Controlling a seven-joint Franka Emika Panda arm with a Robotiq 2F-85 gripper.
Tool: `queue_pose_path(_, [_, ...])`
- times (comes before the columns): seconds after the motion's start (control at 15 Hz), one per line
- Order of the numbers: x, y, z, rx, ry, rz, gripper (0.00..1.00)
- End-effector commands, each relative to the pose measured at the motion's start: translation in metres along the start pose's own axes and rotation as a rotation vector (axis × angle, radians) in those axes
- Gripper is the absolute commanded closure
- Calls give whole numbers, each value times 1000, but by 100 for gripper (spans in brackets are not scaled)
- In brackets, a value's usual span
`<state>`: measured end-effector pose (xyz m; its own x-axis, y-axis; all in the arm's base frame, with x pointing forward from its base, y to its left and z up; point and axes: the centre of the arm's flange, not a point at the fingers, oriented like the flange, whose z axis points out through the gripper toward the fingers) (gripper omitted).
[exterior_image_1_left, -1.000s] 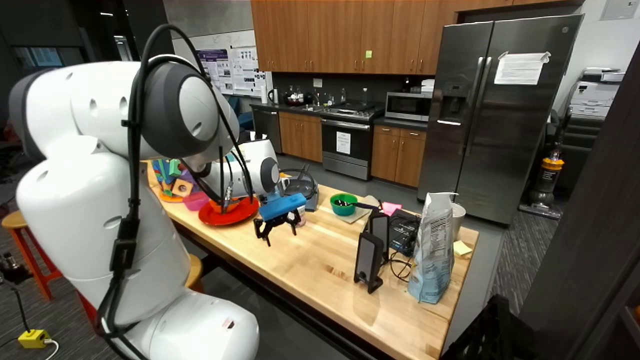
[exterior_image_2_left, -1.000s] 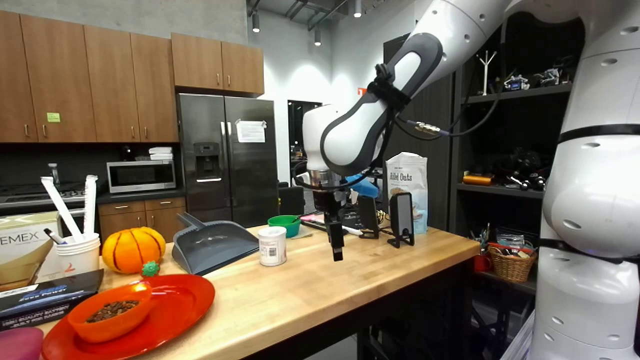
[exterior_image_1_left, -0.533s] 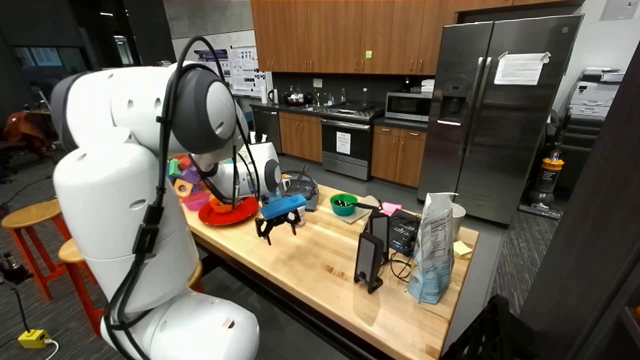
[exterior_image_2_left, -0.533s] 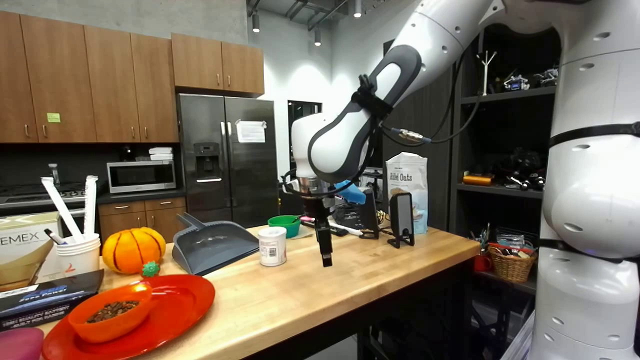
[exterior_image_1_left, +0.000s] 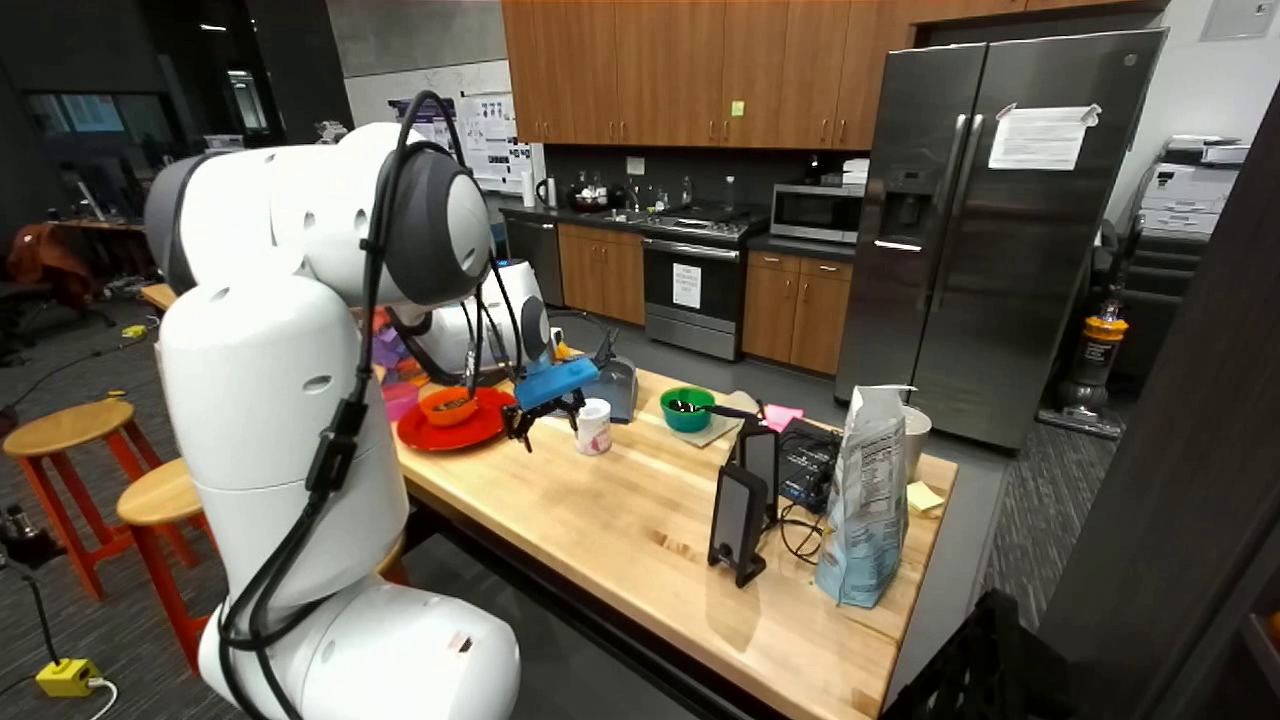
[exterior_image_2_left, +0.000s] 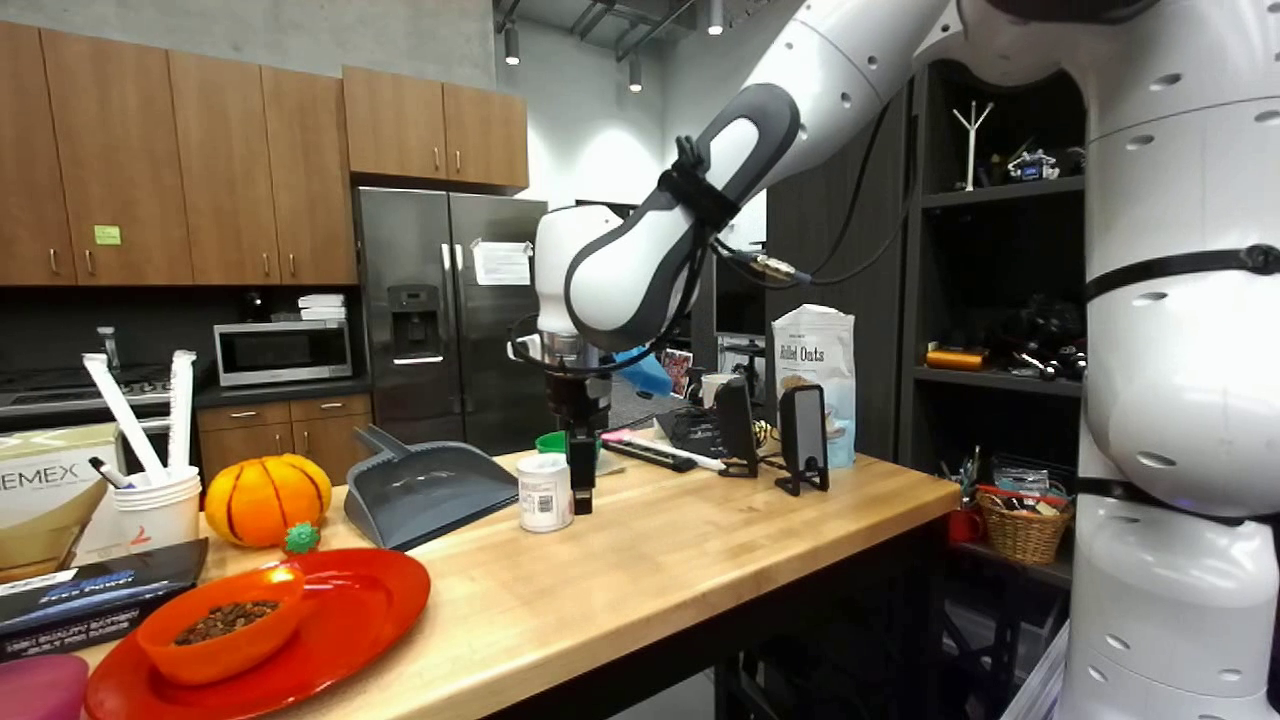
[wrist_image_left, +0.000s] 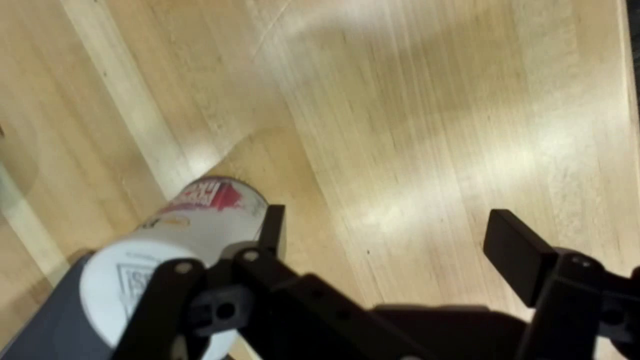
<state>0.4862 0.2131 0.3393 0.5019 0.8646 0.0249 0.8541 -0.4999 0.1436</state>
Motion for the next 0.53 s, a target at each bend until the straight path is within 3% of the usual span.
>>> queue_pose_path(0.0, [26,6,-7,-9,95,-37,0])
queue_pose_path(0.2, [39,5,-12,-26,163,-69,0])
queue_pose_path(0.47, [32,-7,-16,85,129,-95,0])
